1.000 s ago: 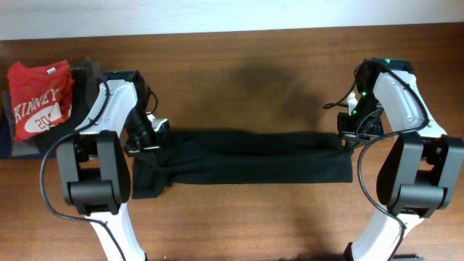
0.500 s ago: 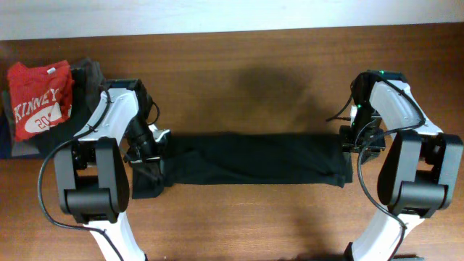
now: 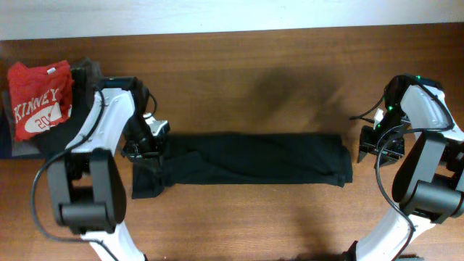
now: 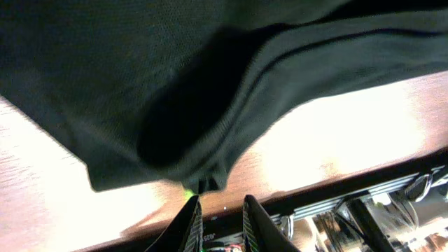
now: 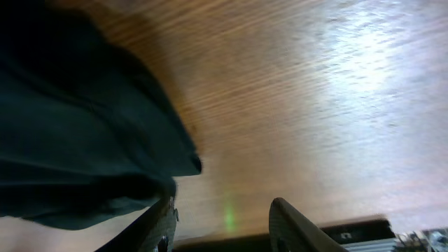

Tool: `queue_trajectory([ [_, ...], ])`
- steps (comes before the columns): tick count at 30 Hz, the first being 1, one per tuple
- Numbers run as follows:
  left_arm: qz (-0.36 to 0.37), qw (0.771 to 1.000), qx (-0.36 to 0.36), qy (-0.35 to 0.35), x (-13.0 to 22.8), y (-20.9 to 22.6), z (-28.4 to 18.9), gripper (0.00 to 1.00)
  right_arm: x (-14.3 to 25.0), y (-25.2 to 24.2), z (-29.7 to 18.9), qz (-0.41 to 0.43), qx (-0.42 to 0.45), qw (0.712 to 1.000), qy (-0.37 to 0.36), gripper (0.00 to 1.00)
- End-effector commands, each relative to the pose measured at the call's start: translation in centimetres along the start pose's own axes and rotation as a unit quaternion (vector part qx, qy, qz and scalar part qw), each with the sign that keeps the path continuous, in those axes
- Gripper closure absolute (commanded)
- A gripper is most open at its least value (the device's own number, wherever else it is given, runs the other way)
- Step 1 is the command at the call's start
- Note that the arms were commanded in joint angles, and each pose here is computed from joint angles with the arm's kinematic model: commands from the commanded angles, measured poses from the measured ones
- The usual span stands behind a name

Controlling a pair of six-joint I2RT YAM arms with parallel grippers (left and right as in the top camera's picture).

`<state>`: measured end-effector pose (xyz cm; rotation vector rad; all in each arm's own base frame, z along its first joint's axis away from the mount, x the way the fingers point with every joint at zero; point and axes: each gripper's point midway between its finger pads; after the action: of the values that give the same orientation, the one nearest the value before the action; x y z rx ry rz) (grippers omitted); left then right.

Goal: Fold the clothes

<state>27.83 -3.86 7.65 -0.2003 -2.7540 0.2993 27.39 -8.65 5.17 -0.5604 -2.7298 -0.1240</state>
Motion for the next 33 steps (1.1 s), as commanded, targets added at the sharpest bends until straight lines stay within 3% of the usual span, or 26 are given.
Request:
queue_trajectory([
  [1,0.034,0.992,-0.007,-0.121,-1.5,-1.1,-4.2,0.71,0.1,2.6,-0.9,-0.063,-0.075,0.995,-0.013,0.44],
  [5,0.047,0.984,-0.004,-0.174,-2.8,-1.6,-5.7,0.51,0.5,4.3,-1.2,-0.109,-0.124,0.986,-0.013,0.18],
  [9,0.048,0.984,0.001,-0.174,-2.8,-1.8,-5.7,0.50,0.5,4.6,-1.1,-0.120,-0.130,0.984,-0.015,0.01],
  [23,0.050,0.983,0.009,-0.178,-3.0,-2.1,-5.7,0.50,-0.8,4.4,4.4,-0.122,-0.129,0.983,-0.042,0.01],
  [27,0.050,0.983,0.009,-0.179,-3.0,-2.1,-5.8,0.50,-0.3,5.8,5.6,-0.124,-0.163,0.978,-0.040,0.00],
  [30,0.050,0.983,0.009,-0.179,-3.0,-2.1,-5.8,0.50,0.2,6.8,6.1,-0.137,-0.166,0.976,-0.036,0.14],
  [33,0.050,0.983,0.009,-0.179,-3.0,-2.1,-5.8,0.50,0.3,7.5,6.2,-0.150,-0.162,0.975,-0.036,0.45],
])
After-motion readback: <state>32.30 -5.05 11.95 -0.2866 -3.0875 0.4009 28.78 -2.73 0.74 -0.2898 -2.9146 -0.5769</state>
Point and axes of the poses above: each gripper's point midway between its finger pads, its own z axis out along the fingers, its own y axis along the line the jaws close on, x = y × z, and after that the axes turned 1 degree about z, right-handed
